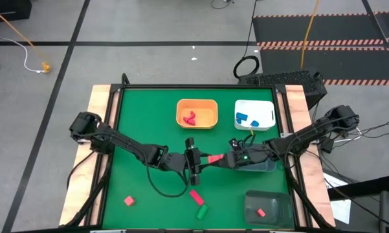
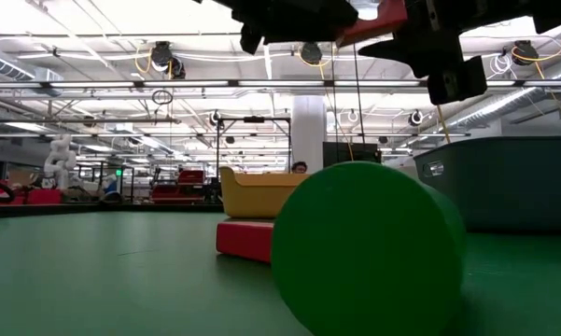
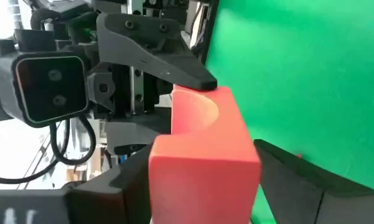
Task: Sort & place blocks by color
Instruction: Put the right orange block into the black bin
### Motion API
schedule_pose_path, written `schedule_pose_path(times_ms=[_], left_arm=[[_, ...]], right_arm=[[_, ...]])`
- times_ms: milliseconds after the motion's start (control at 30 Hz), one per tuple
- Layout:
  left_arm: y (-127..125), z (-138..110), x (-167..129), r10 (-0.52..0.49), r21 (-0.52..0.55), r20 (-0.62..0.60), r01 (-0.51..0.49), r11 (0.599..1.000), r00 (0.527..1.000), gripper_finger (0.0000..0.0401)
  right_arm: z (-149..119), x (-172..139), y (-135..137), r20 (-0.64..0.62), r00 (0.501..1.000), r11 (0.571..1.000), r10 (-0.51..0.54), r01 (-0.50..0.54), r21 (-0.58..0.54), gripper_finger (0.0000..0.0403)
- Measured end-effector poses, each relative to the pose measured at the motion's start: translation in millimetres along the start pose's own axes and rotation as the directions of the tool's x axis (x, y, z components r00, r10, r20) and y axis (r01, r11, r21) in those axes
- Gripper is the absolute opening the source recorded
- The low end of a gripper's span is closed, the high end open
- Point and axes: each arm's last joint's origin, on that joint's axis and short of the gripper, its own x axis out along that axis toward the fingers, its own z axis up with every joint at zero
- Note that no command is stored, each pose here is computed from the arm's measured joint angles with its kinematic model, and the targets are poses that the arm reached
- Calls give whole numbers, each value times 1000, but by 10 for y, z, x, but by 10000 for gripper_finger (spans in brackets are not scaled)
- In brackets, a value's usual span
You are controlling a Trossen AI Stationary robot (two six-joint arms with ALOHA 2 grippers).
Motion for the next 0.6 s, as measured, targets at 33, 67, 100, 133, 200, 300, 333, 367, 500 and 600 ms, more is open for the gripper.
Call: schedule_pose_path(times_ms=[33, 67, 100, 133, 200, 300, 333, 367, 500, 600], left_arm=[[3, 0, 1, 1, 0, -1, -1, 1000, 1000, 142], [6, -1, 3, 2, -1, -1, -2, 1000, 1000, 142], [8, -1, 4, 3, -4, -1, -3, 1000, 1000, 142], [2, -1, 1, 0, -7, -1, 0, 1000, 1000, 143], [-28, -4, -11, -19, -18, -2, 19, 1000, 1000, 143], [-76, -10, -31, -52, -17, -6, 51, 999, 999, 143], [-93, -11, -38, -61, -17, -6, 61, 998, 998, 143], [-115, -14, -49, -72, -16, -6, 72, 997, 997, 144], [-150, -19, -67, -75, -12, -7, 75, 997, 997, 144], [-135, -17, -60, -65, -16, -7, 65, 998, 998, 144]], right_arm=[[0, 0, -1, 0, 1000, 1000, -1, 1, 0, 241], [0, 0, -1, 0, 1000, 1000, -1, 1, -1, 239], [0, 0, -1, 0, 1000, 1000, -1, 1, -1, 236], [0, 0, -2, 0, 1000, 1000, -2, 2, -3, 232], [0, 0, -2, 0, 1000, 1000, -2, 2, -6, 223], [1, 0, -2, 1, 1000, 1000, -2, 2, -9, 212], [0, 0, -2, 1, 1000, 1000, -2, 2, -11, 210], [0, 0, -2, 1, 1000, 1000, -2, 2, -13, 208], [1, 0, 5, 1, 1000, 1000, 5, -5, -13, 207], [0, -1, 6, 0, 1000, 1000, 6, -6, -9, 203]])
